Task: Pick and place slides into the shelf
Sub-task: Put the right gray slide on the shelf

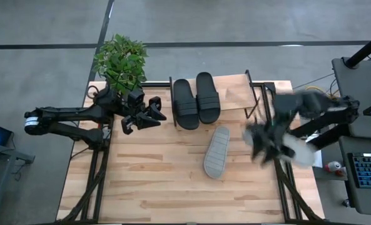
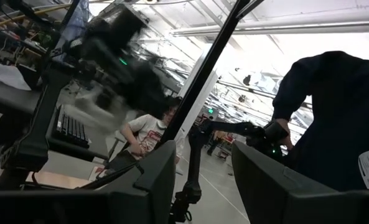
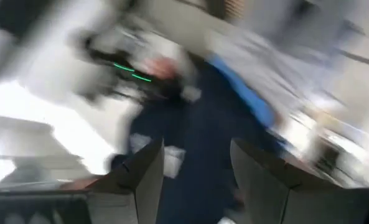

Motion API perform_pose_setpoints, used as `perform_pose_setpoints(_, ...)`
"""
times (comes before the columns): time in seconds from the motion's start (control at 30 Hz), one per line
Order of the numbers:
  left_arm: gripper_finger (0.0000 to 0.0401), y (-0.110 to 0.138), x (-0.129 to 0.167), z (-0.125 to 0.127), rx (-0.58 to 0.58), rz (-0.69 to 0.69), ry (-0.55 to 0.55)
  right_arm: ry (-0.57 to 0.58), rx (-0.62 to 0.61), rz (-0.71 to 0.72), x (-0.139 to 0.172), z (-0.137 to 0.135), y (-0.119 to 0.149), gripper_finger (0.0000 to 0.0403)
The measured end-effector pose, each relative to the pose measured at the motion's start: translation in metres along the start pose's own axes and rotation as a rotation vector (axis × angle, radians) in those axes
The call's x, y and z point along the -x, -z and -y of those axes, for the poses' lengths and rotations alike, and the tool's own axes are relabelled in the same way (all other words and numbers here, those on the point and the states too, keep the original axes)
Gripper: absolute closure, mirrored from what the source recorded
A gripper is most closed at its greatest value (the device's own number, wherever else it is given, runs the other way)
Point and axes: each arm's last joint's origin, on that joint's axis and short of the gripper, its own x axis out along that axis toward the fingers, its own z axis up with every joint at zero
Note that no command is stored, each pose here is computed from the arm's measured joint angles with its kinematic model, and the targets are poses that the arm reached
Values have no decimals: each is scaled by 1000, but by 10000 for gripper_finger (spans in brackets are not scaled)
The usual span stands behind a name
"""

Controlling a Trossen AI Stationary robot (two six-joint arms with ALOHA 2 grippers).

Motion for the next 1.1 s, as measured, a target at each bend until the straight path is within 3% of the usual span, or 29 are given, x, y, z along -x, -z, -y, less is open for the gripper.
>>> perform_pose_setpoints(0.07,259,0,0,0,0,-1,-1,29,1,-39,-4,1,2,225)
perform_pose_setpoints(0.2,259,-1,-1,0,0,0,0,-78,101,-7,4,-5,6,225)
perform_pose_setpoints(0.3,259,-1,-1,0,0,0,-1,74,15,-37,-6,2,-5,225)
perform_pose_setpoints(0.57,259,-1,-1,0,2,2,0,329,57,-178,-18,16,-14,234)
perform_pose_setpoints(0.83,259,-2,-1,1,-1,6,1,380,114,-241,-23,18,-15,236)
perform_pose_setpoints(0.93,259,-2,-1,1,-1,5,1,358,151,-206,-23,18,-15,236)
perform_pose_setpoints(1.03,259,-2,-1,1,-1,5,1,222,338,-145,-16,8,-7,236)
perform_pose_setpoints(1.1,259,-2,-1,1,-1,5,1,131,396,-79,-13,-1,-6,236)
